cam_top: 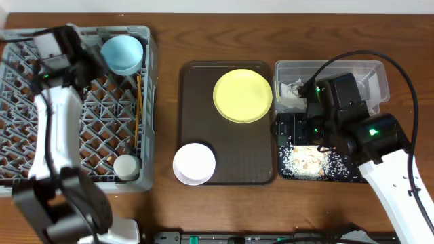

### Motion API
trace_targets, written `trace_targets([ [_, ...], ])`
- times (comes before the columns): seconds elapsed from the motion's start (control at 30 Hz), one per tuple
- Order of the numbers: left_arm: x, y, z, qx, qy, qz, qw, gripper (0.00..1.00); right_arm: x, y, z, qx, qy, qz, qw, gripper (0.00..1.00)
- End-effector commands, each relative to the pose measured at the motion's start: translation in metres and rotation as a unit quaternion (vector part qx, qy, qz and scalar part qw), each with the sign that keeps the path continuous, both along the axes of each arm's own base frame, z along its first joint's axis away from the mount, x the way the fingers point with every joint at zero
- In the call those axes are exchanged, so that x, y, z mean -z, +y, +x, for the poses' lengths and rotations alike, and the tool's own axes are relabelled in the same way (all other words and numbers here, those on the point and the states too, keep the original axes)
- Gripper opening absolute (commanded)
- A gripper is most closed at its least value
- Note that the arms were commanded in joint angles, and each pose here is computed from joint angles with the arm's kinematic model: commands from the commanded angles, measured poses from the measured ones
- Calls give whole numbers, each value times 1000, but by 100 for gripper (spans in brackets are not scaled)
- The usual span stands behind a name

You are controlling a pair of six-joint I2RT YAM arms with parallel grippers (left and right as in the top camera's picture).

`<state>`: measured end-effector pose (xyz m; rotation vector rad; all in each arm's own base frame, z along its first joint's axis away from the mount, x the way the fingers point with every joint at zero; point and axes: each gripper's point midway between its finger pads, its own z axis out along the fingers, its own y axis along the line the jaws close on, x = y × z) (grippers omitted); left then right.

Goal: Sort waste into correct bins and load items into the dishwasher
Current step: 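Lift the blue bowl and carry it over the dish rack, then lower the blue bowl into the rack's upper slots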

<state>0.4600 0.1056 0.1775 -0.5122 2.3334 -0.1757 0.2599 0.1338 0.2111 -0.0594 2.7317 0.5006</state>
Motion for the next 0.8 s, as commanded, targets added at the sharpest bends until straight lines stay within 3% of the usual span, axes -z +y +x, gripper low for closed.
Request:
trace_targets([
  [0.0,12,-14,10,25,-2,-43,999,50,0,0,0,-2,0,-1,1000,99],
  [0.23,45,-6,15,13,28,-39,999,34,0,0,1,-2,-2,0,1000,99],
  [0.37,40,-6,16,13,21,-37,999,11,0,0,1,-2,-2,0,1000,99],
  [0.77,49,0,0,-1,61,-22,998,6,0,0,1,-2,-2,0,1000,99],
])
